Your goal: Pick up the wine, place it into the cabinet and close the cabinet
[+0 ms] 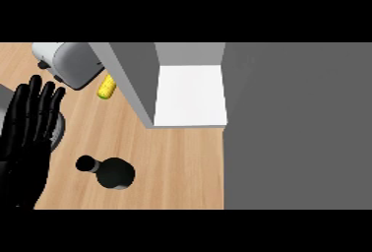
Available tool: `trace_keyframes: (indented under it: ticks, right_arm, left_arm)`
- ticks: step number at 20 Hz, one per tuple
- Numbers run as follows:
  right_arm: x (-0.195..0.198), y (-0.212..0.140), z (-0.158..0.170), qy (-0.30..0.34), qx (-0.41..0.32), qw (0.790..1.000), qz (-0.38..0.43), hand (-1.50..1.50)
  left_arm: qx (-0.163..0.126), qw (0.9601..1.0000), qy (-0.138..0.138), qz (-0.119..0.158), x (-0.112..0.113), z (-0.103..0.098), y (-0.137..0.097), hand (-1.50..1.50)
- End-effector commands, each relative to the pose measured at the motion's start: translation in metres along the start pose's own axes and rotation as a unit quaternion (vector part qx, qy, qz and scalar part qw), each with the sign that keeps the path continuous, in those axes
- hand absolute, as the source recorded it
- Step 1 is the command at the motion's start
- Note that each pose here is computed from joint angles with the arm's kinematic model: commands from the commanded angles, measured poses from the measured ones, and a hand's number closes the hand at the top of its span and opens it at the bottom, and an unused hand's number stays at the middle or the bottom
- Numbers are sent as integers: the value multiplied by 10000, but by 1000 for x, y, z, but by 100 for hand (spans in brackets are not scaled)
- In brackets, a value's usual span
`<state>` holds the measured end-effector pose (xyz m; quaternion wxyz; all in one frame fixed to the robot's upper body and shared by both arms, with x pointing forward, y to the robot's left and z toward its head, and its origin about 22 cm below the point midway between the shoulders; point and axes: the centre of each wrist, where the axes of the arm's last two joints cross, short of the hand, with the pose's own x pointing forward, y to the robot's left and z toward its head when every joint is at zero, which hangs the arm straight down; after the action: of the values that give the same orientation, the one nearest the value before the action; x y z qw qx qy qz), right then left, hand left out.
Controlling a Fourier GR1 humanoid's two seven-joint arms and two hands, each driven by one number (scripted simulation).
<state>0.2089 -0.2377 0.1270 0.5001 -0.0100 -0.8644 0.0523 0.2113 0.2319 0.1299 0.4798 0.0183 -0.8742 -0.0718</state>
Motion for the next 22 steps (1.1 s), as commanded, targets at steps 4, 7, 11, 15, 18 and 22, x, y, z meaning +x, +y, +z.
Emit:
trace_keyframes:
  ticks: [4,7,11,15,18,22]
  right_arm:
    - [17,-2,25,-163,-359,9991,171,-150]
    - [3,10,28,628,661,9944,-532,-150]
    - [19,1,28,786,676,9922,-690,-150]
    - [48,-16,37,689,819,9922,-645,-150]
    - [49,-3,45,792,740,9918,-671,-150]
    - [43,-2,51,803,717,9911,-780,-150]
  left_arm:
    - [-557,9981,-60,266,6,-23,-4,-150]
    - [-633,9775,852,1823,-28,-4,-31,-150]
    - [-677,9656,1144,2233,-15,2,-21,-150]
    - [-638,9648,1288,2202,-10,-13,-36,-150]
    - [-710,9648,1226,2214,7,-9,-43,-150]
    - [-613,9636,1242,2285,-7,-3,-45,-150]
